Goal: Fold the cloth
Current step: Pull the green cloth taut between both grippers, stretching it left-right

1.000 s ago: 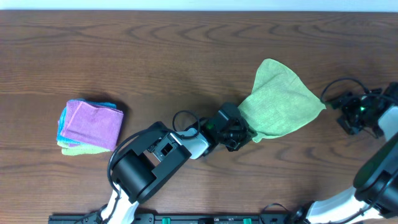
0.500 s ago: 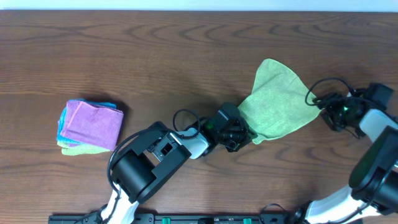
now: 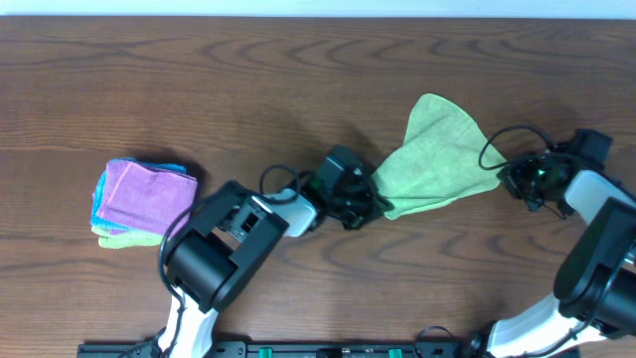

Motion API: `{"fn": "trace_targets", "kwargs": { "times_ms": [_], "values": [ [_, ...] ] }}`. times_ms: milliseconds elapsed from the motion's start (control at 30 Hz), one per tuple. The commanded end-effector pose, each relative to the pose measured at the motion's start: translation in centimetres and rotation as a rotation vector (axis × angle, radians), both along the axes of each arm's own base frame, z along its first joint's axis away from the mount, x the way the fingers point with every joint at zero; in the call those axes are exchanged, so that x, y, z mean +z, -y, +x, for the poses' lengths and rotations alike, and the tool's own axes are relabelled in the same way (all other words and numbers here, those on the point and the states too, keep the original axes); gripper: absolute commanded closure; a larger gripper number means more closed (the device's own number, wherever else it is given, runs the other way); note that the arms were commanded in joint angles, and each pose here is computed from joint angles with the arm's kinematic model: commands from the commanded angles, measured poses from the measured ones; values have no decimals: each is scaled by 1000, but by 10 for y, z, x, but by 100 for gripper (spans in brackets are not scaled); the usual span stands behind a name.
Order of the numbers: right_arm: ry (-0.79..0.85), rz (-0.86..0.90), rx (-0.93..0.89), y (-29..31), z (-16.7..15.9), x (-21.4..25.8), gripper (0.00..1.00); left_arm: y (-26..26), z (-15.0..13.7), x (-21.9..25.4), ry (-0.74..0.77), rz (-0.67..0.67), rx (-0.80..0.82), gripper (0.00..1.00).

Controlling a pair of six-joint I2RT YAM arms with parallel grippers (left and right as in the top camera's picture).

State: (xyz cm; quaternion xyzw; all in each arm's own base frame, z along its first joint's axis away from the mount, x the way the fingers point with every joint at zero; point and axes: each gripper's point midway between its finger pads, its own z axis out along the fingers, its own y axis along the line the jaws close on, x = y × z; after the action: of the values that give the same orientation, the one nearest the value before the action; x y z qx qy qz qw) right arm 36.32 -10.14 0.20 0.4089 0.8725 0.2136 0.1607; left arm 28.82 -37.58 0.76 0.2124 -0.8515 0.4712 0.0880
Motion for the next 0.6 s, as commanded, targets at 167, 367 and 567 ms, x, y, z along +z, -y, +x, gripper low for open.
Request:
{"fn": "trace_targets", "kwargs": {
  "times_ms": [167,367,567],
  "values": [
    [-53,46,145,-73,3,-5,99,-52,28,-13,-57,-30,32,94],
    [-32,20,201,-112,9,11,99,-88,54,-2,-42,-102,57,94],
    [18,-2,244,-140,11,39,99,-129,70,7,-48,-174,75,94]
  ]
}}
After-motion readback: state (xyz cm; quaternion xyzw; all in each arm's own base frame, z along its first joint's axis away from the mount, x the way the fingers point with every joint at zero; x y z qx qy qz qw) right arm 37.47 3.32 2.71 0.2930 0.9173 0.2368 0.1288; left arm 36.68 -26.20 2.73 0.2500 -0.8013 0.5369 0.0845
